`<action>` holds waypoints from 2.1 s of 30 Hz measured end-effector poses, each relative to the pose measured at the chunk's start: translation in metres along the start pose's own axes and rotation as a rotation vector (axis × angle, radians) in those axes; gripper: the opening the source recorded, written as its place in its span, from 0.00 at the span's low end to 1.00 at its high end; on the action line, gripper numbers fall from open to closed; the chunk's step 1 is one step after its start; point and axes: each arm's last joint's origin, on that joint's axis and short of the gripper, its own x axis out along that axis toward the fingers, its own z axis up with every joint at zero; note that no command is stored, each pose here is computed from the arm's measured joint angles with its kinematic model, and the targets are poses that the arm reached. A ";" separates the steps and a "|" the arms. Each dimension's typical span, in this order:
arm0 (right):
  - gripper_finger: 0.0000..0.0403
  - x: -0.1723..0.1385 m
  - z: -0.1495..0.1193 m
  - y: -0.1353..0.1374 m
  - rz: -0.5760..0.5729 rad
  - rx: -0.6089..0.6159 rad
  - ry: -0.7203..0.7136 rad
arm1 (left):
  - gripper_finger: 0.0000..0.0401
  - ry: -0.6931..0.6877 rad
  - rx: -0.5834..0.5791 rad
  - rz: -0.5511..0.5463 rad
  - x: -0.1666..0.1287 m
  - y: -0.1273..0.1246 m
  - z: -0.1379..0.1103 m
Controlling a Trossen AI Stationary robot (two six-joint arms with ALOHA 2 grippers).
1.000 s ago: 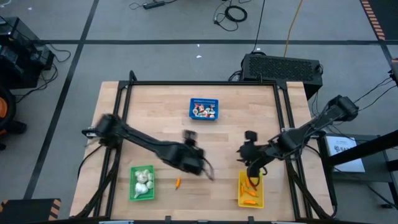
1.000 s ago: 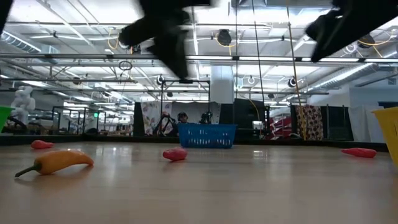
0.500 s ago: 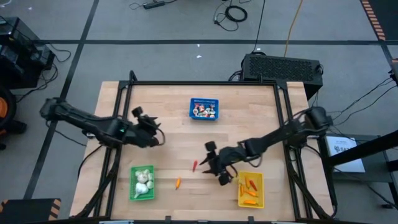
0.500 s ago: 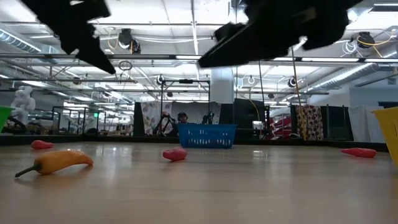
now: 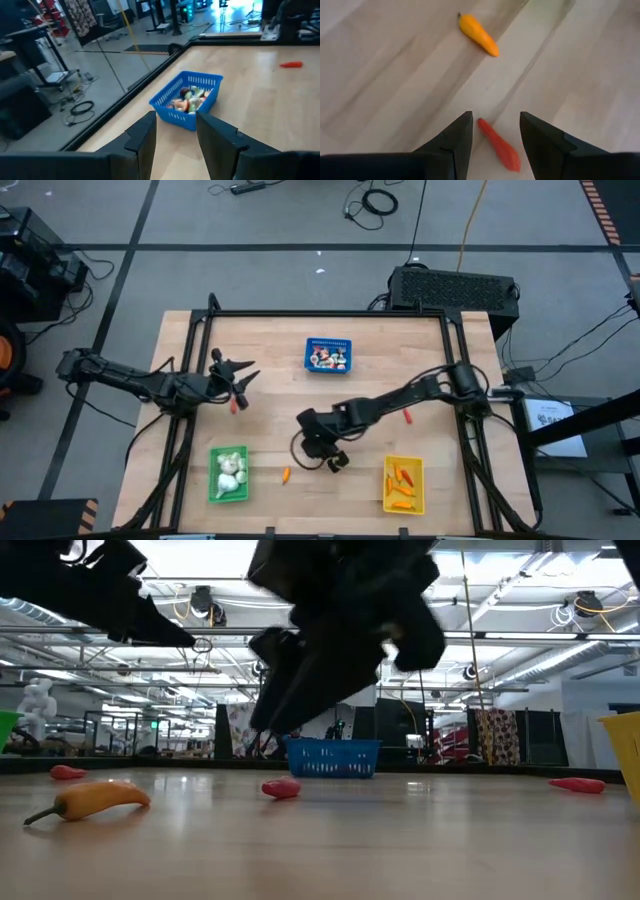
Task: Sort produce into baskets
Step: Put the orange chili pepper into the yellow bin
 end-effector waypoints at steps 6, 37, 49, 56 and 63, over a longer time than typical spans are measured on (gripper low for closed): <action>0.39 0.018 -0.005 -0.014 0.044 -0.016 0.038 | 0.36 0.007 -0.001 -0.083 0.001 0.000 -0.001; 0.02 0.021 -0.012 -0.026 0.042 -0.041 0.110 | 0.36 0.058 0.021 -0.105 0.001 -0.001 -0.007; 0.06 -0.054 0.038 -0.025 0.104 0.357 0.357 | 0.36 0.077 0.037 -0.105 0.001 -0.001 -0.009; 0.05 -0.083 0.043 -0.007 0.120 0.535 0.548 | 0.36 0.075 0.035 -0.105 0.001 -0.001 -0.009; 0.05 -0.087 0.044 0.036 0.124 0.584 0.738 | 0.36 0.075 0.026 -0.104 0.001 -0.001 -0.008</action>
